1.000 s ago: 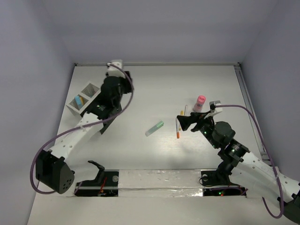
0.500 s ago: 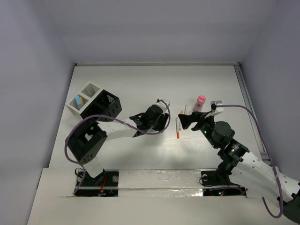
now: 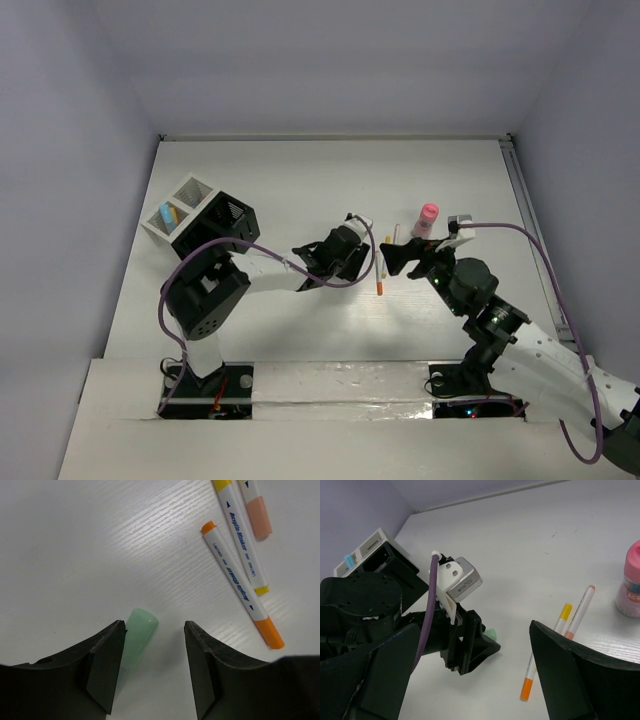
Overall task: Sort the stationery into containers
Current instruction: Pick up the pen from the center of the board.
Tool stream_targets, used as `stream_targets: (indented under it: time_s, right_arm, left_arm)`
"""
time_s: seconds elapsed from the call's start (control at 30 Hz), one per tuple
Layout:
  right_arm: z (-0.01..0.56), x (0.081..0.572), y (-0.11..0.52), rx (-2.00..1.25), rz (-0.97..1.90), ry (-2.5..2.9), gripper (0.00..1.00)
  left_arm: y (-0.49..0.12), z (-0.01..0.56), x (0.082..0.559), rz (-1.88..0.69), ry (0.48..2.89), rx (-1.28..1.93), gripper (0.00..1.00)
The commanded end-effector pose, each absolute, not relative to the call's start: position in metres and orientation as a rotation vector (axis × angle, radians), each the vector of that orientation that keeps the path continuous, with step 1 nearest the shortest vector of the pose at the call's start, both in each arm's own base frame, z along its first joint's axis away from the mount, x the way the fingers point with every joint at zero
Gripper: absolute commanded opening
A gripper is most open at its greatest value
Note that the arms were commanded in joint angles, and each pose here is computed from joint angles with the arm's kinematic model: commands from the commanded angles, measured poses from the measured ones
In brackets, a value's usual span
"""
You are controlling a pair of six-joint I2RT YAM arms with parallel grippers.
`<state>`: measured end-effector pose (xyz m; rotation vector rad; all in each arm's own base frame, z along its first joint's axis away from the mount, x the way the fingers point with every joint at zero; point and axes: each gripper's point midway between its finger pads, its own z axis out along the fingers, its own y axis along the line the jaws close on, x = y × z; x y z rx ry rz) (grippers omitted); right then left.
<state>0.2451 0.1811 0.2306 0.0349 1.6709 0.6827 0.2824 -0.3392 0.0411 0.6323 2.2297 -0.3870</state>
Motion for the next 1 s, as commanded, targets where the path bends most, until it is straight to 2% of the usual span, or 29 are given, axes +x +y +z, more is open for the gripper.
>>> stream_targets:
  time_s: [0.0,0.43,0.57,0.77,0.8,0.83,0.9,0.93,0.97]
  right_arm:
    - [0.237,0.249,0.178,0.046,0.672,1.639,0.96]
    - [0.235,0.25,0.182,0.03,0.673,1.655,0.96]
    - [0.233,0.25,0.184,0.022,0.676,1.661,0.96]
    - [0.234,0.25,0.183,0.027,0.674,1.658,0.96]
    - [0.233,0.25,0.183,0.025,0.671,1.661,0.96]
    - [0.234,0.25,0.183,0.026,0.673,1.658,0.96]
    - [0.233,0.25,0.183,0.026,0.67,1.66,0.96]
    - [0.233,0.25,0.183,0.025,0.671,1.661,0.96]
    - [0.233,0.25,0.183,0.026,0.67,1.661,0.96]
  left_arm:
    - [-0.331,0.034,0.287,-0.326,2.242,0.608,0.48]
    - [-0.311,0.021,0.285,-0.21,2.278,0.62,0.48]
    - [-0.304,0.018,0.282,-0.177,2.292,0.641,0.4]
    - [-0.298,0.015,0.277,-0.156,2.318,0.658,0.44]
    - [-0.296,0.014,0.276,-0.15,2.319,0.659,0.42]
    - [-0.295,0.014,0.276,-0.144,2.318,0.657,0.33]
    - [-0.294,0.013,0.278,-0.131,2.317,0.653,0.25]
    - [-0.294,0.012,0.278,-0.13,2.318,0.654,0.16]
    - [-0.294,0.011,0.278,-0.129,2.32,0.653,0.12]
